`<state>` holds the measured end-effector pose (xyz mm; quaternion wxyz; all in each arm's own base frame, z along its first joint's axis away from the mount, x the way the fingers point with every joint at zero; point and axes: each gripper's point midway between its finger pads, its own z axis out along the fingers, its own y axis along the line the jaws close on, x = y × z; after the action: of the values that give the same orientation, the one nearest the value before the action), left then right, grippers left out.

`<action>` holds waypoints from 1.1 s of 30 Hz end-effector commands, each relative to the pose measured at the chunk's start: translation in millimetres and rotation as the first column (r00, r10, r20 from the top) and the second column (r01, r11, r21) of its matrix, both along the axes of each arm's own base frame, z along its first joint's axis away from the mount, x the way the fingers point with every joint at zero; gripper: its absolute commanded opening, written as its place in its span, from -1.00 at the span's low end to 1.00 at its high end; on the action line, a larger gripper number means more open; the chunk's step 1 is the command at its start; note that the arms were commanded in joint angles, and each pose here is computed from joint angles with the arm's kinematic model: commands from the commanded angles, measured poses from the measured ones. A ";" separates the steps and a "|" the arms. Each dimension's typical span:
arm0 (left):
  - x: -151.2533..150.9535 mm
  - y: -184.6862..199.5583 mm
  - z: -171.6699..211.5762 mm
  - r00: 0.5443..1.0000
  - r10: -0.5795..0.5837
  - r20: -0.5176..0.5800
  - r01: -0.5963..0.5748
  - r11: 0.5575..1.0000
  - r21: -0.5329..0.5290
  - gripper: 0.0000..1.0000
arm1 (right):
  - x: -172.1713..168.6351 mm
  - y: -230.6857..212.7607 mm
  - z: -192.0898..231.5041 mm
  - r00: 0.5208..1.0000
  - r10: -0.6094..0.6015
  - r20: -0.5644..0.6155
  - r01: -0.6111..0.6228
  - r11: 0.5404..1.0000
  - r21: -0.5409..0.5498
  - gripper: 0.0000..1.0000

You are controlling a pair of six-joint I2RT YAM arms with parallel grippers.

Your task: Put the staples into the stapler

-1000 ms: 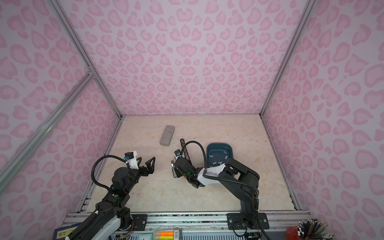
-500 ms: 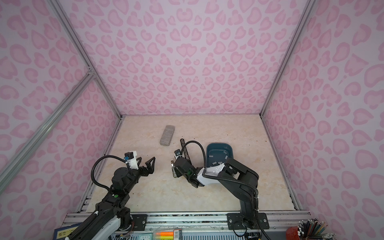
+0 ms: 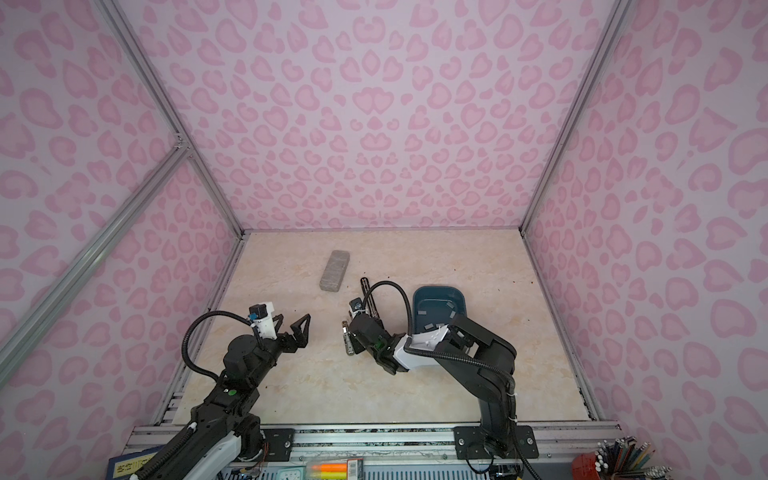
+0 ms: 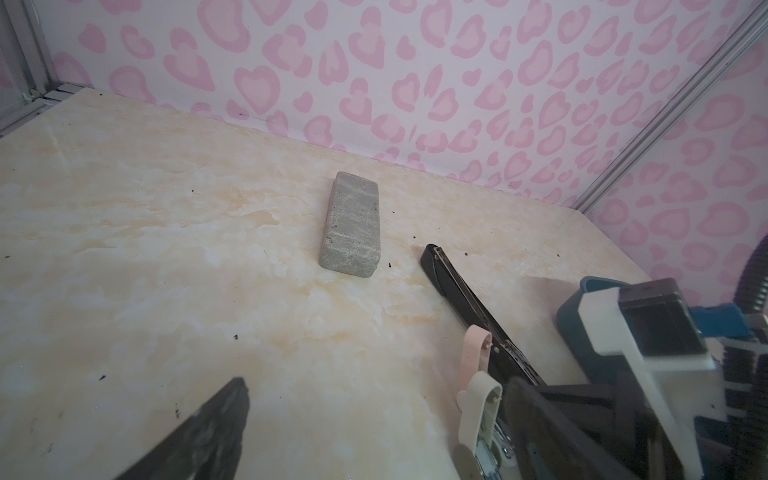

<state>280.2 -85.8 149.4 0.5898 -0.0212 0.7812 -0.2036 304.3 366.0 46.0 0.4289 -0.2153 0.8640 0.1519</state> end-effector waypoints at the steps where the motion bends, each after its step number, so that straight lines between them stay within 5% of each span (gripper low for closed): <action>1: 1.5 0.2 9.2 0.999 0.003 0.039 -0.002 1.000 -0.014 0.94 | 0.6 1.6 -3.5 1.000 0.000 -0.006 0.000 1.000 -0.001 -0.82; 33: 1.0 0.2 10.4 0.999 0.002 0.044 -0.001 1.000 -0.015 0.94 | 2.7 -1.5 -1.8 0.999 -0.043 0.001 0.043 0.999 -0.006 -0.85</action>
<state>279.5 -85.5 150.0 0.5916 -0.0213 0.7797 -0.2041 304.3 368.7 50.3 0.4337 -0.2059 0.8641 0.1509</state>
